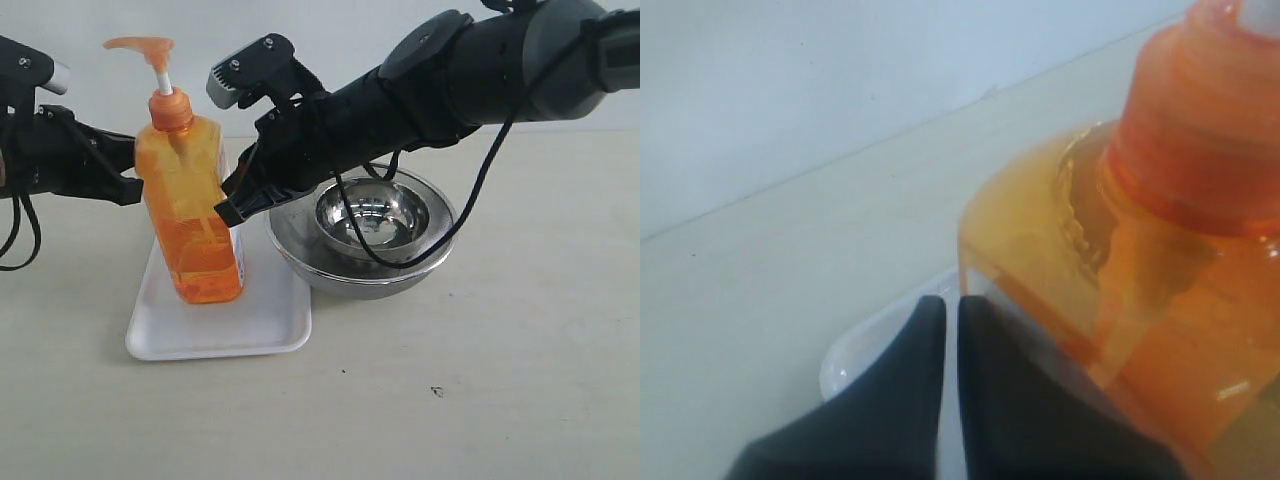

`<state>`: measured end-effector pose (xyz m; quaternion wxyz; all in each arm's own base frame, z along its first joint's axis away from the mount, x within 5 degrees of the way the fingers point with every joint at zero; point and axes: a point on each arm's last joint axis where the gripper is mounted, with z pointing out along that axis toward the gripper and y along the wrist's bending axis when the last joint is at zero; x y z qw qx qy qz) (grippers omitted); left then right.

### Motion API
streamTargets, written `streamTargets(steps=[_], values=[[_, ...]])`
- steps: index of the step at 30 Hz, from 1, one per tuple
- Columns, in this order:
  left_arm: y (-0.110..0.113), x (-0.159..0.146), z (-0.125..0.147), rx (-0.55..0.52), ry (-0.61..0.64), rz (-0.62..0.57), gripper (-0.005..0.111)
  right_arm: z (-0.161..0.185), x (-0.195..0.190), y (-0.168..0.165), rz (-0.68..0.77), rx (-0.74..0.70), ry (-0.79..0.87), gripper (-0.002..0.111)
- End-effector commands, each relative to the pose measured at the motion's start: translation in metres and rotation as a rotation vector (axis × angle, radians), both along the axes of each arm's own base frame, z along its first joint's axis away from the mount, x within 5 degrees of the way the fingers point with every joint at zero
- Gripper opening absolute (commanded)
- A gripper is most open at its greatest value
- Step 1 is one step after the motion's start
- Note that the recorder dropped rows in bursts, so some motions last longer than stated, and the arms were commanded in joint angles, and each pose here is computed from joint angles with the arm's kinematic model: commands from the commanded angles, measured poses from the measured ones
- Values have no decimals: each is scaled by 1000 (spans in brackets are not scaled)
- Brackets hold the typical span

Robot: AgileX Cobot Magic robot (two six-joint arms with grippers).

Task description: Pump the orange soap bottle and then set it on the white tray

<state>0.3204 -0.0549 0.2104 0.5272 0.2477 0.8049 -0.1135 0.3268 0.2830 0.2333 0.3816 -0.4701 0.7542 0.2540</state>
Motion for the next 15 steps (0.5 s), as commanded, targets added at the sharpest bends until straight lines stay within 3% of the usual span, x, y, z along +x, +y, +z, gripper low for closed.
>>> streamTargets(steps=[1,10,15], values=[[0,1,2,-9,-14,-5,5,4,1,-1,-7,5,-18,0],[0,1,2,-8,-13,-4,5,4,2,-1,-13,5,-23,0],[10,1,-3,68,54,90,5,5,7,-3,-56,-2,-60,0]])
